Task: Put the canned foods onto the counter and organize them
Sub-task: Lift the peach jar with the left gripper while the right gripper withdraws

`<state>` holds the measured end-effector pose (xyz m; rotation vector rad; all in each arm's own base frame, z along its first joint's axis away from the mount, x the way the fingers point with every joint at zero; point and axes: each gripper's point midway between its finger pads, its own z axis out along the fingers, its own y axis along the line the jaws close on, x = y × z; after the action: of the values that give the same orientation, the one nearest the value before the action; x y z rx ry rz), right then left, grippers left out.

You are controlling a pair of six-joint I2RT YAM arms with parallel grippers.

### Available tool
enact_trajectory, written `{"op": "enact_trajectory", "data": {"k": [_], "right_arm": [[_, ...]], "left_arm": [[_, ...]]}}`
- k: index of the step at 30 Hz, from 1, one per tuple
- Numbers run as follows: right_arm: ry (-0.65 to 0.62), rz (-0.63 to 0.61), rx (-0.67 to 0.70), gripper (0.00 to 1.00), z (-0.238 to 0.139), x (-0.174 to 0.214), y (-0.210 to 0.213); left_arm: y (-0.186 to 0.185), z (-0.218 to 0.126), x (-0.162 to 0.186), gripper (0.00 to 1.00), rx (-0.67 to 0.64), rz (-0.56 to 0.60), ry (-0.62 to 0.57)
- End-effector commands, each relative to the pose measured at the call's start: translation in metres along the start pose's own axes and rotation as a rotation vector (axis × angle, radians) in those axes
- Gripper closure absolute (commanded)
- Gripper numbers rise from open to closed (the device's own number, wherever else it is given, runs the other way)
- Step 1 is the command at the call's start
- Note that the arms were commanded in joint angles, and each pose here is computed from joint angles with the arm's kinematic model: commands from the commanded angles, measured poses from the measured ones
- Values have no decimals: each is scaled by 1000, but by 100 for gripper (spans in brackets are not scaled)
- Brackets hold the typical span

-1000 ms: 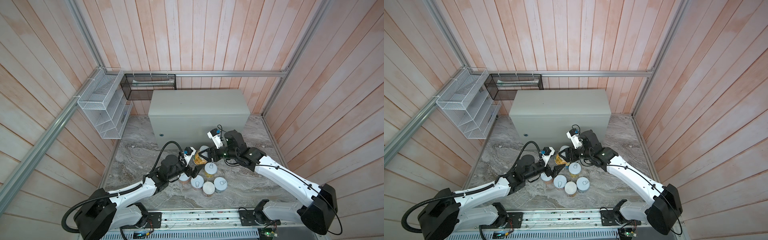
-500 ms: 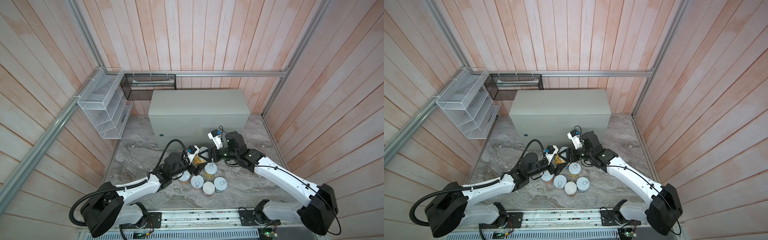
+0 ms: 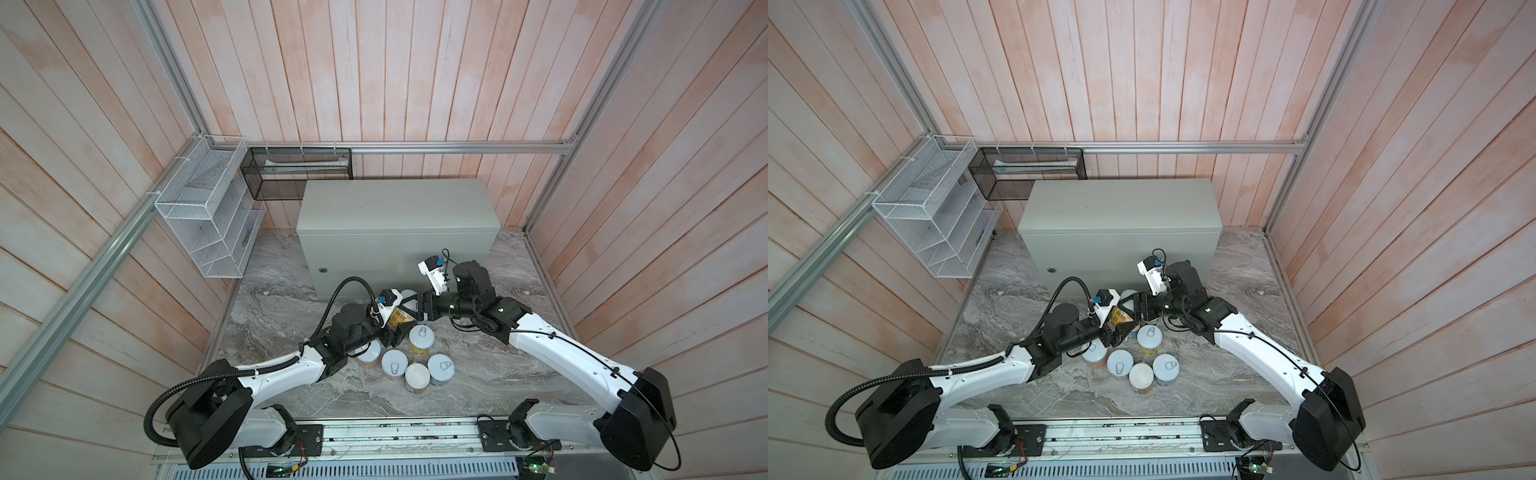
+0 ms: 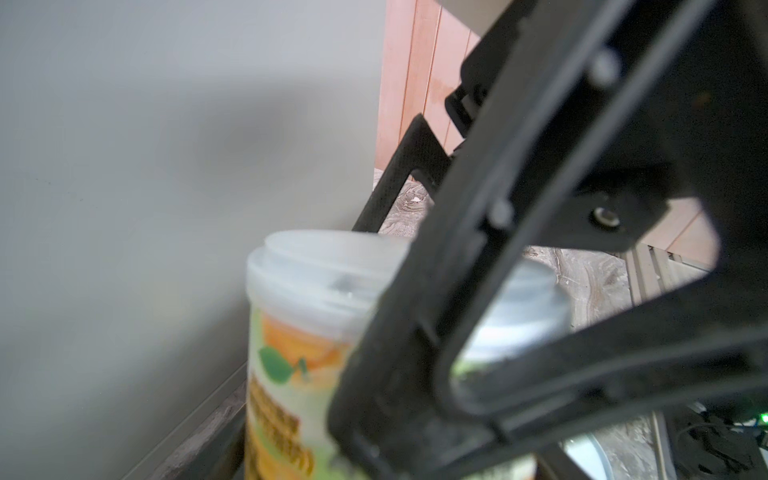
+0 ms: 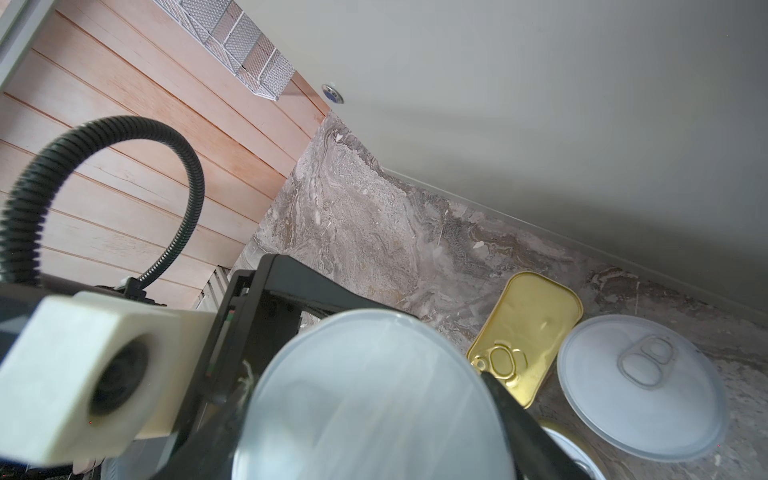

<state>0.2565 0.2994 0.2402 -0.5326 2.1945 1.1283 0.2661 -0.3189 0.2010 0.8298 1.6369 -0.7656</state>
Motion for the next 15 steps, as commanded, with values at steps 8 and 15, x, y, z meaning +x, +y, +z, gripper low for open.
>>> {"op": "enact_trajectory", "data": {"k": [8, 15], "right_arm": [[-59, -9, -78, 25, -15, -11, 14], [-117, -10, -47, 17, -29, -19, 12]], "left_arm": [[26, -10, -47, 49, -124, -122, -98], [27, -16, -54, 51, -135, -131, -111]]}}
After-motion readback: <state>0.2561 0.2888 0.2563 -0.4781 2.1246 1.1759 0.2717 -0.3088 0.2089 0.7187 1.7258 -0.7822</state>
